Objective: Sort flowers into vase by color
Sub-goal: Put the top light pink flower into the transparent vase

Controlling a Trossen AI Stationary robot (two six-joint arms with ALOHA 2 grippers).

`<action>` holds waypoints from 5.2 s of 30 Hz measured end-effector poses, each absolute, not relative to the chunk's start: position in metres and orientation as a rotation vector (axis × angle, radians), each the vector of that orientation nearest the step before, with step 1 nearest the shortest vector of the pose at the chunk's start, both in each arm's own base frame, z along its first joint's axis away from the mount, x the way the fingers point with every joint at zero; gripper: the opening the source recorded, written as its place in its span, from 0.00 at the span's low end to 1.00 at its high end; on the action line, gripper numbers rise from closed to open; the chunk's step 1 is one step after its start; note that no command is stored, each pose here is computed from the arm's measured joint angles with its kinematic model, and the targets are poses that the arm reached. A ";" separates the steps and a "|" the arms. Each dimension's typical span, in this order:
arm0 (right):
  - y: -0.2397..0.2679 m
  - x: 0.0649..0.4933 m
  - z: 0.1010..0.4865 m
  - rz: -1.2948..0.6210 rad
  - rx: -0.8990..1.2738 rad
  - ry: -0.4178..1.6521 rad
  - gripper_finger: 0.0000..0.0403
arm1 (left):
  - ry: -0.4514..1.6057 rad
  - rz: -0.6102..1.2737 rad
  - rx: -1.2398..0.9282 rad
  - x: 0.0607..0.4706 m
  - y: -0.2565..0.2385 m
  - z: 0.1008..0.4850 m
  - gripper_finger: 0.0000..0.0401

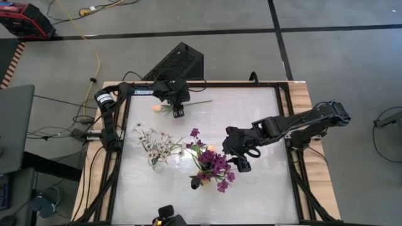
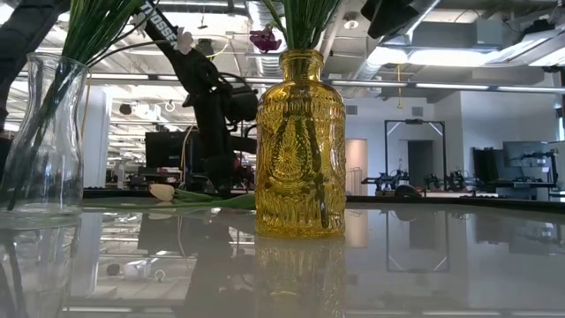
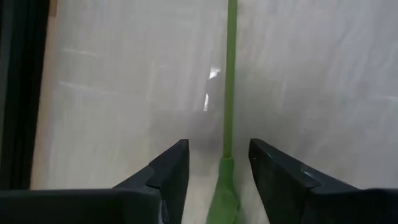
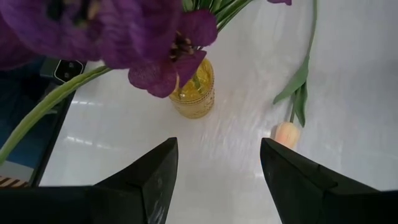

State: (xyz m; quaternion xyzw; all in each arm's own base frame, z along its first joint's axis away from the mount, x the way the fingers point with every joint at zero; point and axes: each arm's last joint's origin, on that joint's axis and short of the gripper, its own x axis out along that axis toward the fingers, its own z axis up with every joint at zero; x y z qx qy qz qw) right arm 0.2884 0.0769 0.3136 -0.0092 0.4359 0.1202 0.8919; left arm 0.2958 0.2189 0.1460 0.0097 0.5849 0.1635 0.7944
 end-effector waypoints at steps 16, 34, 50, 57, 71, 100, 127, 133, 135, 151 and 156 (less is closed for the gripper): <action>0.077 0.289 0.314 0.237 0.005 0.906 0.63 | 1.254 0.339 -0.067 0.281 0.210 0.174 0.00; 0.055 0.271 0.319 0.104 -0.037 1.139 0.63 | 0.383 0.530 -0.034 0.185 0.123 0.388 0.00; -0.014 0.277 0.361 -0.451 -1.072 1.189 0.63 | 0.100 0.443 -0.240 0.157 0.100 0.420 0.00; -0.034 0.310 0.408 -0.619 -1.396 0.917 0.63 | 0.092 0.372 -0.342 0.179 0.113 0.413 0.00; -0.048 0.336 0.417 -0.416 -1.728 0.610 0.63 | 0.264 0.197 -0.500 0.246 0.151 0.360 0.00; -0.079 0.368 0.366 -0.368 -1.806 0.987 0.21 | 0.309 0.056 -0.427 0.264 0.149 0.346 0.00; -0.103 0.269 0.407 -0.163 -0.589 0.545 0.05 | -0.021 0.156 0.199 0.223 0.128 0.414 0.37; -0.107 0.266 0.422 -0.024 -0.250 0.314 0.05 | -0.030 0.161 0.189 0.231 0.131 0.411 0.37; -0.110 0.272 0.424 -0.038 -0.183 0.260 0.05 | -0.066 0.061 0.168 0.240 0.128 0.410 0.37; -0.107 0.298 0.418 -0.030 -0.139 0.197 0.05 | -0.189 0.058 0.204 0.274 0.103 0.410 0.37; -0.102 0.302 0.418 -0.022 -0.145 0.193 0.05 | -0.212 0.023 0.205 0.289 0.097 0.403 0.37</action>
